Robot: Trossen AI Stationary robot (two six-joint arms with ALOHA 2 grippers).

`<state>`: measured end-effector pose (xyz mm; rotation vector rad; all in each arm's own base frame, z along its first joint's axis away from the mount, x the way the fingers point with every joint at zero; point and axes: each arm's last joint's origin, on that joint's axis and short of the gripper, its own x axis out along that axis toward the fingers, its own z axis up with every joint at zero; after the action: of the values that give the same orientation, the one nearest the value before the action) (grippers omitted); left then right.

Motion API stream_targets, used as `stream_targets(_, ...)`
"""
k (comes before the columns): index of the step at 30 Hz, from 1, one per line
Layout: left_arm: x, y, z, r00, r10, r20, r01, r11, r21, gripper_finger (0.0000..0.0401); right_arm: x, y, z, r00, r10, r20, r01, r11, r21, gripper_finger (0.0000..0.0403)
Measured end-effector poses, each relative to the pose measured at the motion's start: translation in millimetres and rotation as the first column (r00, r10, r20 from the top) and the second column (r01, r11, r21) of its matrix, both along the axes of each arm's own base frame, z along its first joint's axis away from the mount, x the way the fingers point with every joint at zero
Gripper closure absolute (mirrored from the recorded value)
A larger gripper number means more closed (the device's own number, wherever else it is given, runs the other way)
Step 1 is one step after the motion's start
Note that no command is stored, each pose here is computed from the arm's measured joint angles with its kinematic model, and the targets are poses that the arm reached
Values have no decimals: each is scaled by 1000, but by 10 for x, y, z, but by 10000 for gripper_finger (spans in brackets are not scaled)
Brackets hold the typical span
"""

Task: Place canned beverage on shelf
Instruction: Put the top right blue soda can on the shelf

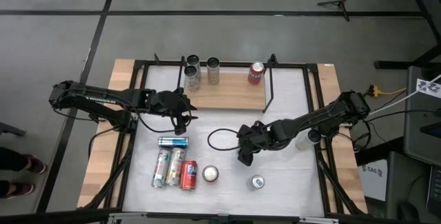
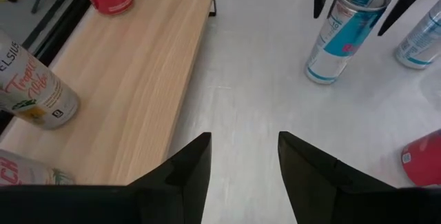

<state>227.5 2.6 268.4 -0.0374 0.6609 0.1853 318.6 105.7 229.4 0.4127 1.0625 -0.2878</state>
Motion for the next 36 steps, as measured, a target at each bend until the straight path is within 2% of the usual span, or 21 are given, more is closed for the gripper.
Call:
stream_targets(7,4,2,6,1000,6,7,-6,1000,5,243,7,-8,-7,1000,-6,2,6,1000,-7,73)
stream_targets(14,6,2,8,1000,5,10,-5,1000,5,243,8,-8,-5,1000,-4,3,4,1000,-7,155)
stream_targets(17,6,2,8,1000,6,10,-6,1000,4,243,9,-10,0,1000,-4,5,4,1000,-6,178)
stream_targets(21,6,2,8,1000,5,10,-5,1000,5,243,40,-24,50,1000,25,9,-26,1000,1,178)
stream_targets(26,6,2,8,1000,6,10,-6,1000,4,243,169,-143,265,993,93,69,-93,996,-3,163)
stream_targets(31,6,2,8,1000,6,10,-6,1000,4,243,306,-394,518,975,176,134,-174,984,-23,168)
stream_targets(36,6,2,8,1000,6,10,-6,1000,4,243,391,-755,752,955,241,171,-226,969,-101,170)
